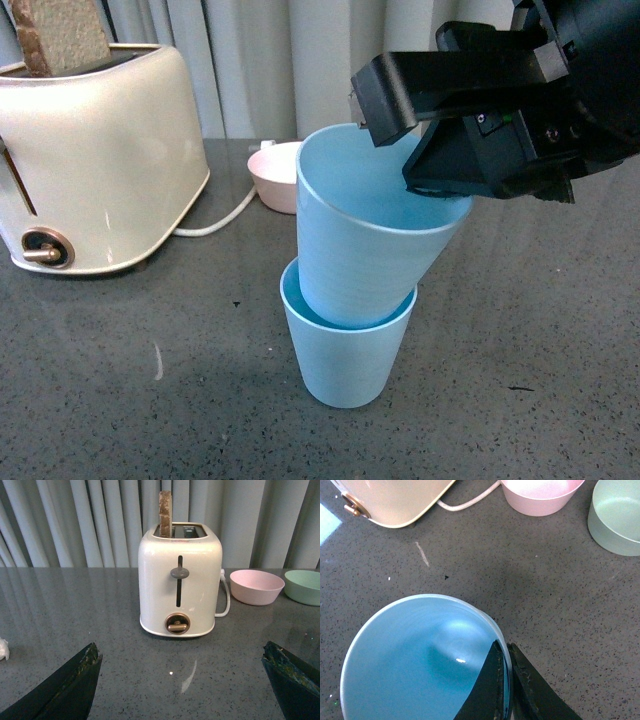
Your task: Stack blue cups with both arms
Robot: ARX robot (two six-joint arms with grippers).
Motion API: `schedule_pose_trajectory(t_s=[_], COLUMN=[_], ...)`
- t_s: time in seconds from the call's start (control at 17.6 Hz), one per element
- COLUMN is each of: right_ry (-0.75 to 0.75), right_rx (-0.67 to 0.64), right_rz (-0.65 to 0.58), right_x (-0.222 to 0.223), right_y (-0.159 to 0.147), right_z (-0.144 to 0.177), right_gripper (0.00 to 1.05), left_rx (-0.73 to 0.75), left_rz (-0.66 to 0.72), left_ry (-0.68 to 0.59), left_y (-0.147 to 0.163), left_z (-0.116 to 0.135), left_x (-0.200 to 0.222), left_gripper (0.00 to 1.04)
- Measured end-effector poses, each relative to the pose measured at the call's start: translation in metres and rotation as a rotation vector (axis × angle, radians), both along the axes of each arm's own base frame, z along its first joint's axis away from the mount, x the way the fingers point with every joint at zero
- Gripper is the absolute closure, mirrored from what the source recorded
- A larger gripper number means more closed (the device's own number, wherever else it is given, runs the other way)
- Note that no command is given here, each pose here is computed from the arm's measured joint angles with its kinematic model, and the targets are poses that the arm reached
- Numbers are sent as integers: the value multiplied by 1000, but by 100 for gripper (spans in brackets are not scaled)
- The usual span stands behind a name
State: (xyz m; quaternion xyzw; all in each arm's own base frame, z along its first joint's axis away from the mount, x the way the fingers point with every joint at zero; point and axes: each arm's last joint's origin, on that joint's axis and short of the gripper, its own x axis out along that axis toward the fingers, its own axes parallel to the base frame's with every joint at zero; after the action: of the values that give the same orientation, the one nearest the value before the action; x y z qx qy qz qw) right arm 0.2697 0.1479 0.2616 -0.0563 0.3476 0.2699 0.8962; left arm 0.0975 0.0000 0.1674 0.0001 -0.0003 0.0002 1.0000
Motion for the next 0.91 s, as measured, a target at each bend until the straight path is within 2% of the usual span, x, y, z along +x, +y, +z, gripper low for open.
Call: schedule_pose_trajectory(t_s=[0.17,0.23,0.34,0.51,0.57,0.68,0.8,0.91], right_ry=[3,0,-20,-126,-159,-244,-317,-377], right_rx=[9,17,43,160,196,294,353,411], right_rz=[10,9,-9,-96,-132,-219,-334,-459], right_x=[0,1,2,1,-1,-8,-20,-40], right_y=[2,2,-1,-23,-32,-58,-90,-126], right_z=[-1,1,6,36,46,60,51,27], right_gripper=[79,64,44,9,4,7,7,7], left_rx=[0,0,0,0,0,0,0,0], left_rz=[0,0,0,0,0,0,0,0], left_ry=[0,0,0,0,0,0,0,0], left_y=[0,0,0,0,0,0,0,0], left_z=[0,0,0,0,0,0,0,0], left_x=[0,0,0,0,0,0,0,0], left_gripper=[7,7,7,7,7,7,7,7])
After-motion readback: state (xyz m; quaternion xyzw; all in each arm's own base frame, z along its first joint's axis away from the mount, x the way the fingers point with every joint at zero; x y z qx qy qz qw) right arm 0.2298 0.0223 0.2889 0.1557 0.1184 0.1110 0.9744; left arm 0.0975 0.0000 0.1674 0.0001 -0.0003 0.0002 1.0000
